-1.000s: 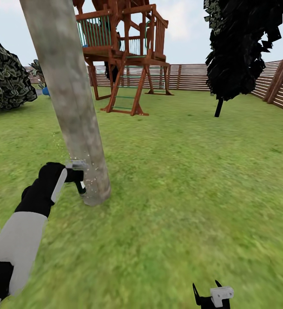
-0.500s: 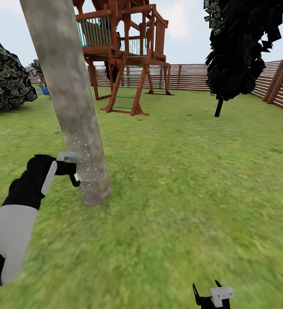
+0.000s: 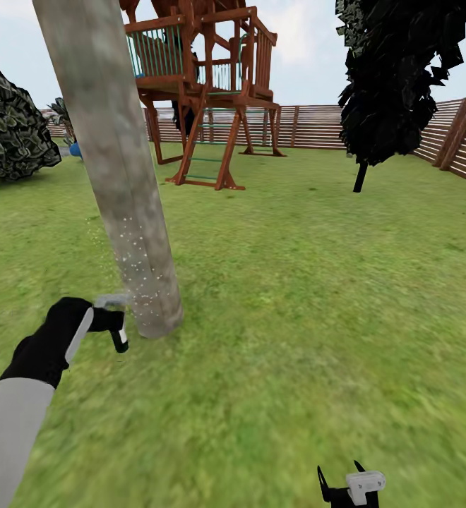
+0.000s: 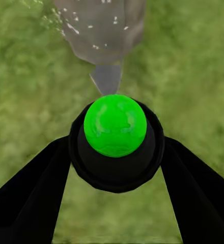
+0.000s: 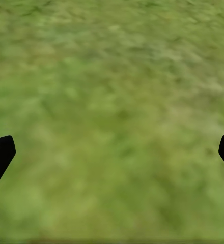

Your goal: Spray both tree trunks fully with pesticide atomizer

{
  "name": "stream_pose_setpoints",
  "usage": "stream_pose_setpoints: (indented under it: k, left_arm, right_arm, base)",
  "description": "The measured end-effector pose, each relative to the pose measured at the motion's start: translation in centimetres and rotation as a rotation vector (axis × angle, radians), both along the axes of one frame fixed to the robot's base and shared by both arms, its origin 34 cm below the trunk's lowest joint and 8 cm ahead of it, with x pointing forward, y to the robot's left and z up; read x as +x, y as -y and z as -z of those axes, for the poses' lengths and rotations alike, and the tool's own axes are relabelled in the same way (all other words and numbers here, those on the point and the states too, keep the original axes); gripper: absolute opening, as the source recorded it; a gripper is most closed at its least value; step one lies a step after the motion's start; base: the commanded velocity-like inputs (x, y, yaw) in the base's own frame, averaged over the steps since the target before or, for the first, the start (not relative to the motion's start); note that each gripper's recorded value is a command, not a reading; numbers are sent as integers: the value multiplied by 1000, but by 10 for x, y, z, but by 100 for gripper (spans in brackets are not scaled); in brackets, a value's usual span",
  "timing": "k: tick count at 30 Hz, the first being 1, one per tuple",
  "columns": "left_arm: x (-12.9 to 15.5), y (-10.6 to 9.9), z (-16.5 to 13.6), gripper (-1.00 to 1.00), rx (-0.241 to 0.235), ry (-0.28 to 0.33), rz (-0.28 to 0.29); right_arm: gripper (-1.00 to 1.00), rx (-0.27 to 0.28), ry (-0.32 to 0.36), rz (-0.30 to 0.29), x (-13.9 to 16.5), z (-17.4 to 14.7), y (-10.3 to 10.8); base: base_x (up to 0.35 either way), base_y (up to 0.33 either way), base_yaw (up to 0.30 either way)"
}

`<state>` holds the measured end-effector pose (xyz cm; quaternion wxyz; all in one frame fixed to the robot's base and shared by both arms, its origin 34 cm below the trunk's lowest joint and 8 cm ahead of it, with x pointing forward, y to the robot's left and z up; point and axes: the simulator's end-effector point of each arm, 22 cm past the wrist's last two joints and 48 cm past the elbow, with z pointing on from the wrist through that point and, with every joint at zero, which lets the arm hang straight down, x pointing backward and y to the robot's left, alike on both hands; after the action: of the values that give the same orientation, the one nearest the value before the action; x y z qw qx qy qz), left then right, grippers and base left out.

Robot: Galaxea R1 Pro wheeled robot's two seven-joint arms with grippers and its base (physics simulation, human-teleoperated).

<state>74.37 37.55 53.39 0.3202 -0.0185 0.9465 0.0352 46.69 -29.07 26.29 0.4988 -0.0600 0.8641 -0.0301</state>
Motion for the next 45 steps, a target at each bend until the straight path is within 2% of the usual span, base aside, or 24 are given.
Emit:
stream_pose_setpoints:
  k: [2,3,7,9,12,14,19,22,24,30,39,45]
  left_arm:
    - [-11,-5,26,-100,-3,-45,-12]
    - [-11,-9,36,-100,4,-38,-17]
    - [-22,-22,109,-100,7,-9,-39]
    - [-29,-19,132,-100,1,0,-41]
    - [-43,-2,163,-100,-16,-1,-33]
    - [-52,-5,177,-100,-10,0,-38]
    - [-70,-14,191,-100,16,-18,-72]
    - [-72,-30,189,-100,12,-5,-161]
    - [-73,-35,188,-100,15,-1,-188]
    - [-73,-37,188,-100,15,-1,-193]
    - [-74,-39,188,-100,21,-7,-195]
    - [-76,-35,191,-100,4,-9,-211]
  right_arm:
    - [100,0,0,0,0,0,0]
    - [100,0,0,0,0,0,0]
    - [100,0,-1,-1,0,0,0]
    - [100,0,-1,-1,0,0,0]
    - [100,1,0,0,0,0,0]
    - [100,0,1,2,0,0,0]
    - [100,-1,2,4,0,-1,2]
    - [100,-2,4,6,1,-1,2]
    - [100,-2,3,7,1,-1,2]
    - [100,-2,3,7,1,-1,2]
    - [100,-1,3,7,1,-1,2]
    - [100,-1,3,8,1,-1,2]
  base:
    - [0,0,0]
    - [0,0,0]
    - [0,0,0]
    - [0,0,0]
    - [0,0,0]
    - [0,0,0]
    - [9,0,0]
    - [117,-69,0]
    - [174,-181,0]
    - [88,-247,64]
    - [64,-273,267]
    - [55,-273,277]
